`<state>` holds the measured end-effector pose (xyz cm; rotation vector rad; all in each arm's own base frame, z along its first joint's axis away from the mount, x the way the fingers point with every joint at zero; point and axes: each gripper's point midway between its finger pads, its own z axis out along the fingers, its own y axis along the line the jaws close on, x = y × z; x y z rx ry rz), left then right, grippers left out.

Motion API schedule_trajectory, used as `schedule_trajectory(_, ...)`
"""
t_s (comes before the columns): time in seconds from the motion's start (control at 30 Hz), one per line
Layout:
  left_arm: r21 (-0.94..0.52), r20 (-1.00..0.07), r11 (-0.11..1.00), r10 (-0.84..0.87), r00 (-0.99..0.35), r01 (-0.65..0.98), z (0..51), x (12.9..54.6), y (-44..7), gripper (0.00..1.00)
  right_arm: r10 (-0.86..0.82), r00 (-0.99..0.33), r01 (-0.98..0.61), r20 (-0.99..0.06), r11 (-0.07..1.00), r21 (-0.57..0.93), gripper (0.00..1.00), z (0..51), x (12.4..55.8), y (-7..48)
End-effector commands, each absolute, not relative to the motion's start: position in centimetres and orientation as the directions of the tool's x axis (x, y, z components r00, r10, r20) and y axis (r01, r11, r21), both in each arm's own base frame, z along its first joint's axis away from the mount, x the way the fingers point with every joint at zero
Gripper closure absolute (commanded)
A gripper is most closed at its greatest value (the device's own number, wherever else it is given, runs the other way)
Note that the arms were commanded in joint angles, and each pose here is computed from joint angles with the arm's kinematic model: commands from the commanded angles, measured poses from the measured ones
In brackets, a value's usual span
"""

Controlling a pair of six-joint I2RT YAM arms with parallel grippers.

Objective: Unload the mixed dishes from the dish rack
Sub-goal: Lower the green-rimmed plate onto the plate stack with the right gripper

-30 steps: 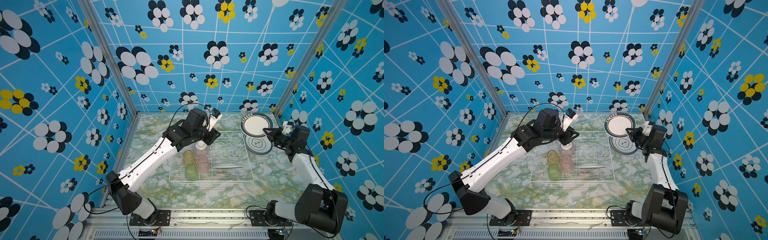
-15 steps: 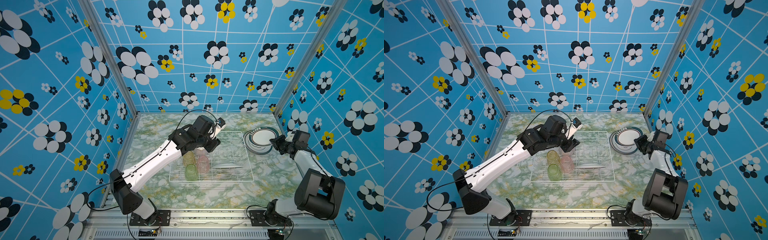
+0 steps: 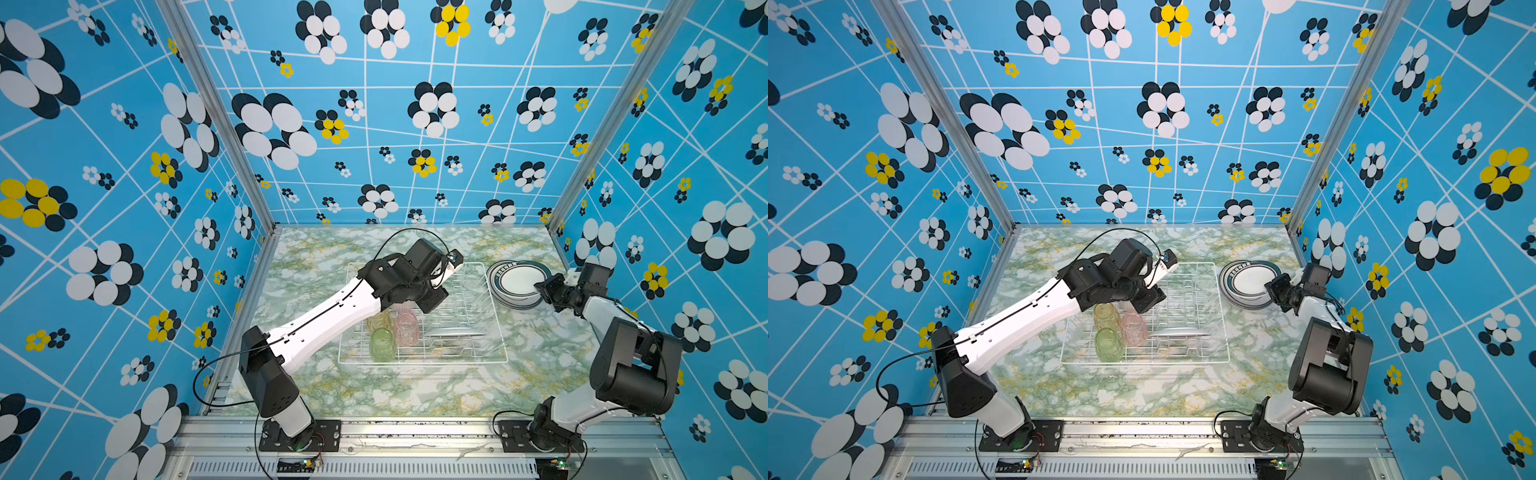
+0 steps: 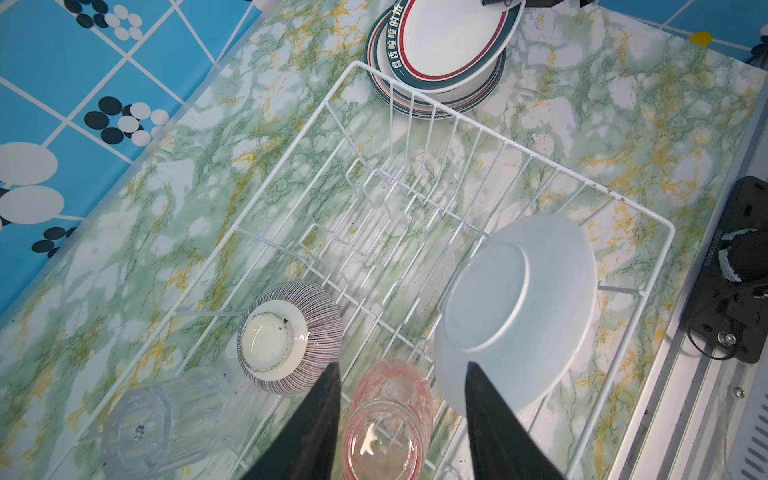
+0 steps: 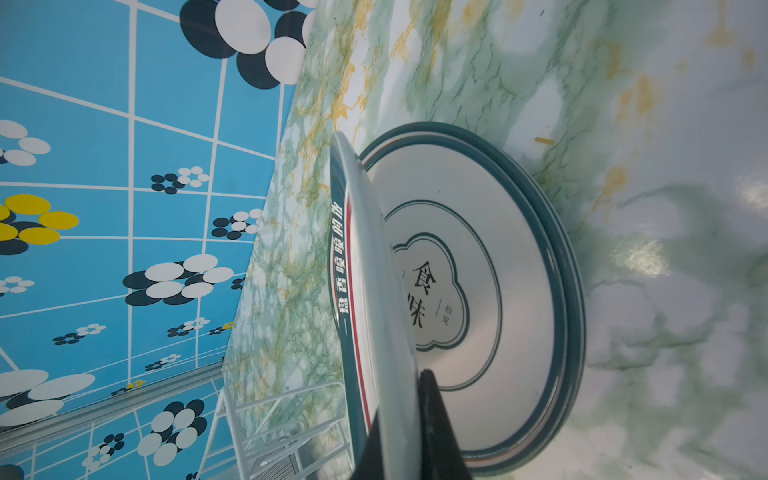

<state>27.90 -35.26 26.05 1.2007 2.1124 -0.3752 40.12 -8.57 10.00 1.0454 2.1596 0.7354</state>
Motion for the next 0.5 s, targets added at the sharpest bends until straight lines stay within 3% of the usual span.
schedule_trajectory(0.0, 0.118, -0.678, 0.523, 0.664, -0.316, 0.844, 27.1, 28.1, -35.4, 0.52, 0.813, -0.510, 0.445, -0.280, 0.528, 0.724, 0.99, 9.6, 40.5, -8.1)
schedule_trajectory(0.07, 0.120, -0.673, 0.522, 0.668, -0.317, 0.844, 27.0, 28.1, -35.4, 0.56, 0.812, -0.517, 0.447, -0.270, 0.525, 0.724, 0.98, 9.3, 40.5, -8.0)
schedule_trajectory(0.13, 0.124, -0.668, 0.522, 0.673, -0.318, 0.844, 26.8, 28.1, -35.5, 0.67, 0.812, -0.521, 0.447, -0.263, 0.522, 0.727, 0.97, 9.0, 40.5, -7.9)
schedule_trajectory(0.23, 0.126, -0.658, 0.517, 0.682, -0.319, 0.846, 26.5, 28.1, -35.6, 0.68, 0.812, -0.525, 0.450, -0.254, 0.518, 0.727, 0.94, 8.6, 40.4, -7.8)
schedule_trajectory(0.47, 0.132, -0.644, 0.508, 0.697, -0.316, 0.851, 26.0, 27.9, -35.7, 0.68, 0.796, -0.552, 0.475, -0.249, 0.546, 0.690, 0.72, 8.0, 39.6, -7.8)
